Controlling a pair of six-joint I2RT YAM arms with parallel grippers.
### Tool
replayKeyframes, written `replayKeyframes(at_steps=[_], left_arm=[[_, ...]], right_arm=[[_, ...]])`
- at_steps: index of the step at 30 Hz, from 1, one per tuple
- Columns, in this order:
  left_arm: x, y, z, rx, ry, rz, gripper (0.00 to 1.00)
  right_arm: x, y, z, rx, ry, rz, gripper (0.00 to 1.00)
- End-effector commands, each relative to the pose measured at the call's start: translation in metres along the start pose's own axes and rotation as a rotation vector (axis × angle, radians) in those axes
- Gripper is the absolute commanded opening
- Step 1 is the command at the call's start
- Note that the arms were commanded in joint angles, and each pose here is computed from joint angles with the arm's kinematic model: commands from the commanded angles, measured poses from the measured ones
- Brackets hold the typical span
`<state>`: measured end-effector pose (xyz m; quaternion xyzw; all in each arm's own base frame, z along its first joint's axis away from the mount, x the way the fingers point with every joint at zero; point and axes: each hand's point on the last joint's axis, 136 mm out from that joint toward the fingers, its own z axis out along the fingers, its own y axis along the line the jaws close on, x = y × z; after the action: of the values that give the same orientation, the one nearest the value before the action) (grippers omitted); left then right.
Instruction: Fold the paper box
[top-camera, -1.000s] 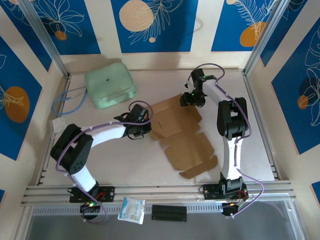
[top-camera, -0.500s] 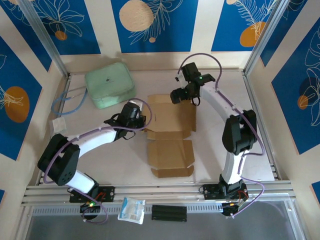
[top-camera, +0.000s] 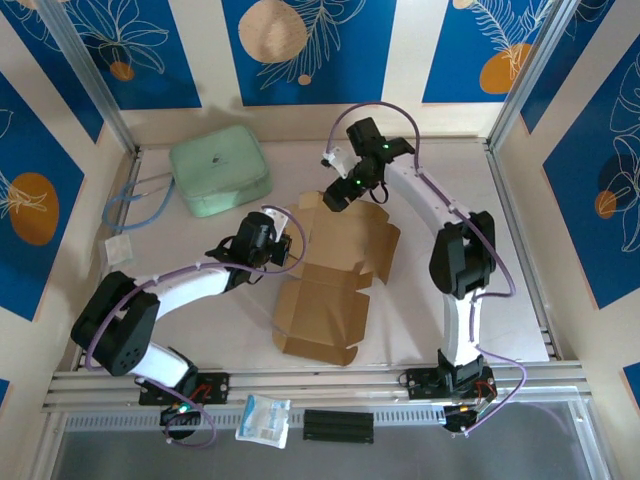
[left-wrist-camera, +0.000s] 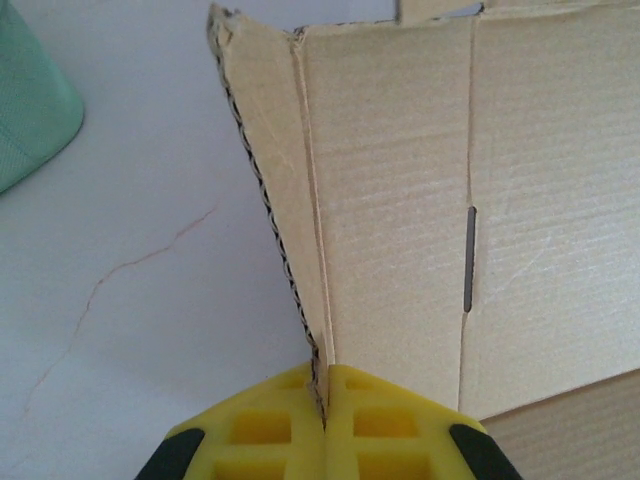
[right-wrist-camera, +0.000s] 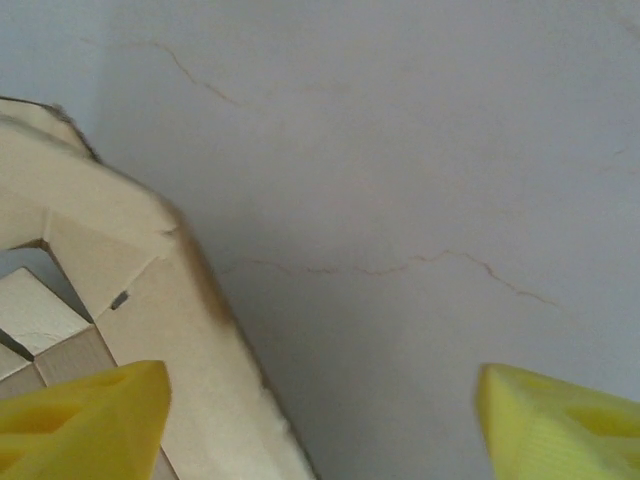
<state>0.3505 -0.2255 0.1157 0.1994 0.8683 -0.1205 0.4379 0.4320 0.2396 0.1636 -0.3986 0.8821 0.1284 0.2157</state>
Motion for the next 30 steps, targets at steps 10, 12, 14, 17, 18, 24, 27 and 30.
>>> replayKeyframes(at_steps=[10, 12, 14, 17, 18, 24, 27, 30], left_arm=[[-0.005, 0.019, -0.004, -0.09, -0.028, 0.019, 0.0], [-0.006, 0.019, -0.004, -0.089, -0.029, 0.02, 0.0], [-0.01, 0.018, -0.005, -0.085, -0.037, 0.019, 0.0], [-0.012, 0.018, -0.004, -0.089, -0.029, 0.015, 0.0], [-0.012, 0.019, -0.003, -0.095, -0.023, 0.012, 0.0], [-0.022, 0.025, -0.013, -0.128, -0.028, -0.055, 0.14], [-0.029, 0.03, -0.035, -0.15, -0.016, -0.174, 0.23], [-0.04, 0.032, -0.065, -0.139, -0.013, -0.351, 0.27]], right_arm=[[0.022, 0.017, -0.022, -0.092, 0.031, 0.037, 0.5], [0.025, 0.019, -0.021, -0.098, 0.031, 0.03, 0.43], [0.027, 0.021, -0.019, -0.106, 0.038, 0.022, 0.38], [0.027, 0.024, -0.017, -0.103, 0.046, 0.001, 0.29], [0.026, 0.025, -0.017, -0.099, 0.045, -0.011, 0.26], [0.014, 0.015, -0.018, 0.123, 0.026, -0.221, 0.13], [0.0, 0.011, -0.021, 0.304, -0.019, -0.401, 0.11], [-0.026, 0.011, -0.032, 0.478, -0.134, -0.552, 0.06]])
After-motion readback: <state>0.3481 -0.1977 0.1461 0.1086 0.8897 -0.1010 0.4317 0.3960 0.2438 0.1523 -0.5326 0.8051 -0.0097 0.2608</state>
